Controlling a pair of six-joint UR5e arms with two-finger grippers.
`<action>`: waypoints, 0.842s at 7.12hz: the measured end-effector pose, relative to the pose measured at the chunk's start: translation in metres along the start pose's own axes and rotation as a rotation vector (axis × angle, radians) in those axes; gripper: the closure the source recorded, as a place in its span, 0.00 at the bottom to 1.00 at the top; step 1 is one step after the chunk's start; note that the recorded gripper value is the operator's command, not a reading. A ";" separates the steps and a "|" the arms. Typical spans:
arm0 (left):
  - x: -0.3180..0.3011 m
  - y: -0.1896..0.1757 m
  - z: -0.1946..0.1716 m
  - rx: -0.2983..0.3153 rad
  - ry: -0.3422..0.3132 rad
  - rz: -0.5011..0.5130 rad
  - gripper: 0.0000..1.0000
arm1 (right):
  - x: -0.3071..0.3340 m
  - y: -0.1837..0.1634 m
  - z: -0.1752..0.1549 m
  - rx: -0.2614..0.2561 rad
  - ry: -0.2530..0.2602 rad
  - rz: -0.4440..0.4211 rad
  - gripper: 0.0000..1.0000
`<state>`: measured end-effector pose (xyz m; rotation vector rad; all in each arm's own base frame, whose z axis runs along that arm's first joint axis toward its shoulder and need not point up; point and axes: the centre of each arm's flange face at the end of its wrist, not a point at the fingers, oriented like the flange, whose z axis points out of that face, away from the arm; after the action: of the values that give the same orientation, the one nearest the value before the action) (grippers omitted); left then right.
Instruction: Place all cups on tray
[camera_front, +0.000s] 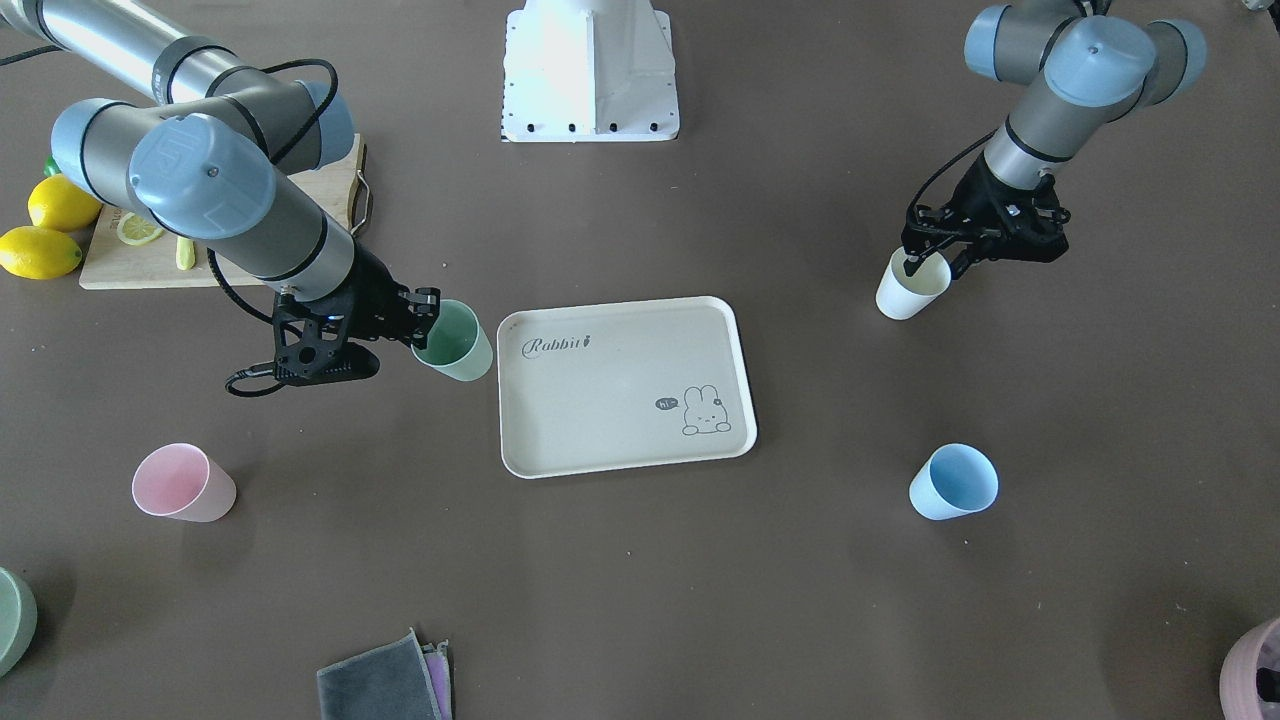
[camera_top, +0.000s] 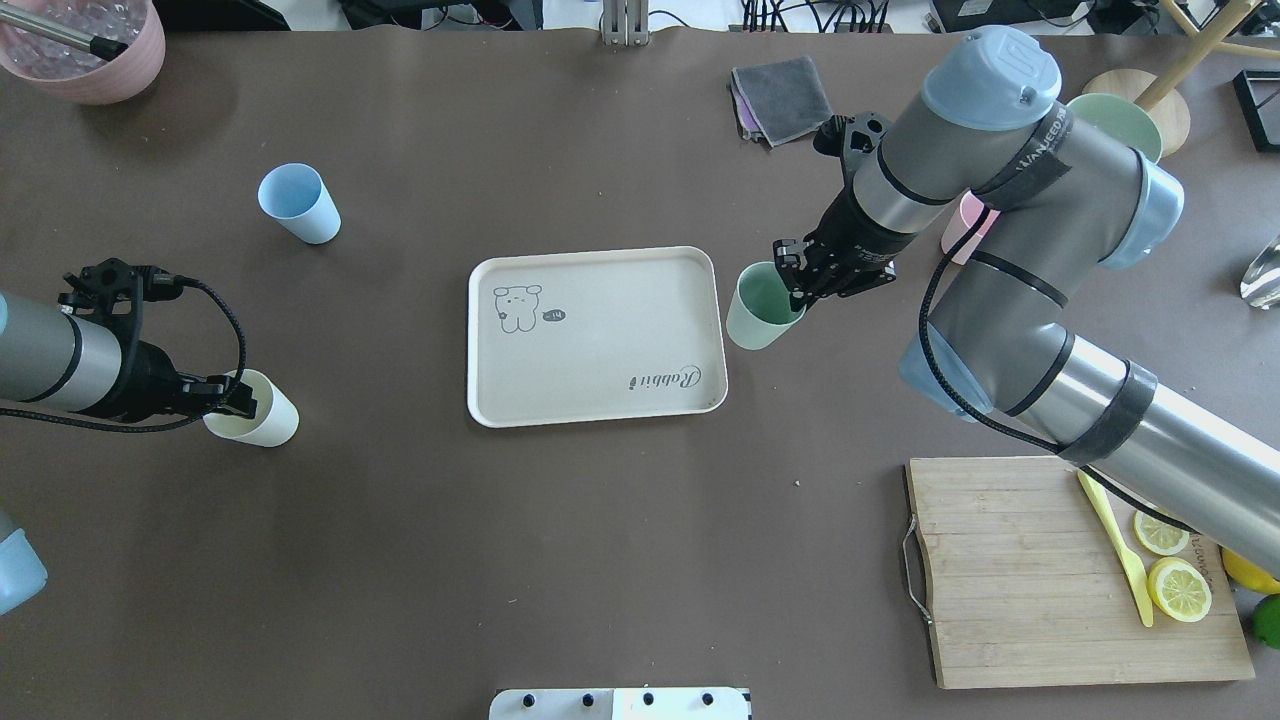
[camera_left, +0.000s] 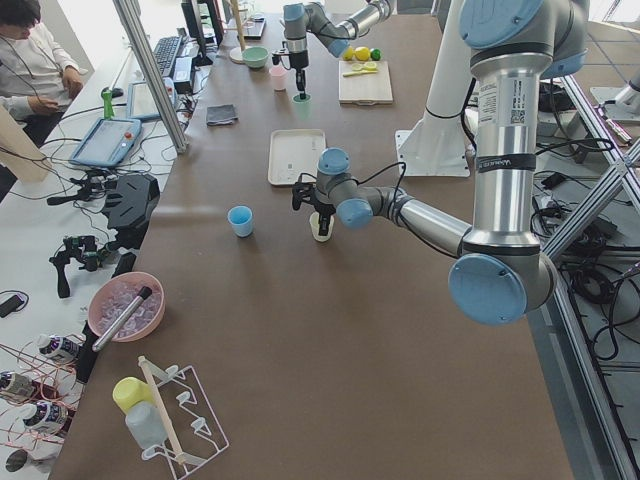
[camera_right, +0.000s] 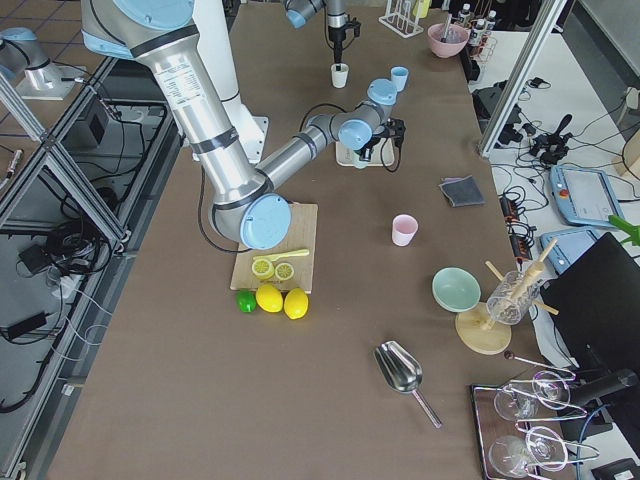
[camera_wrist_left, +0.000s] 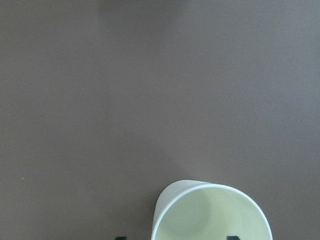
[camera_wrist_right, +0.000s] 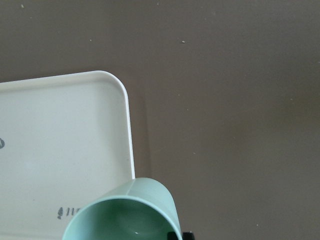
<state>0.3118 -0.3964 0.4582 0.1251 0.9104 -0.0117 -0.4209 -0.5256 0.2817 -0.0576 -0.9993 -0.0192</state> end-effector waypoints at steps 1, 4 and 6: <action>0.006 -0.003 0.002 0.000 0.006 0.002 1.00 | -0.017 -0.001 0.006 0.006 0.001 0.003 1.00; 0.091 -0.041 -0.010 0.018 0.066 -0.020 1.00 | -0.051 0.014 0.032 0.022 0.022 -0.020 0.74; 0.207 -0.062 -0.015 -0.006 0.078 -0.093 1.00 | -0.058 0.023 0.044 0.022 0.033 -0.033 0.00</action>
<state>0.4229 -0.4474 0.2798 0.0780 0.9937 -0.0905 -0.4877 -0.5011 0.2558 -0.0209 -0.9674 -0.0394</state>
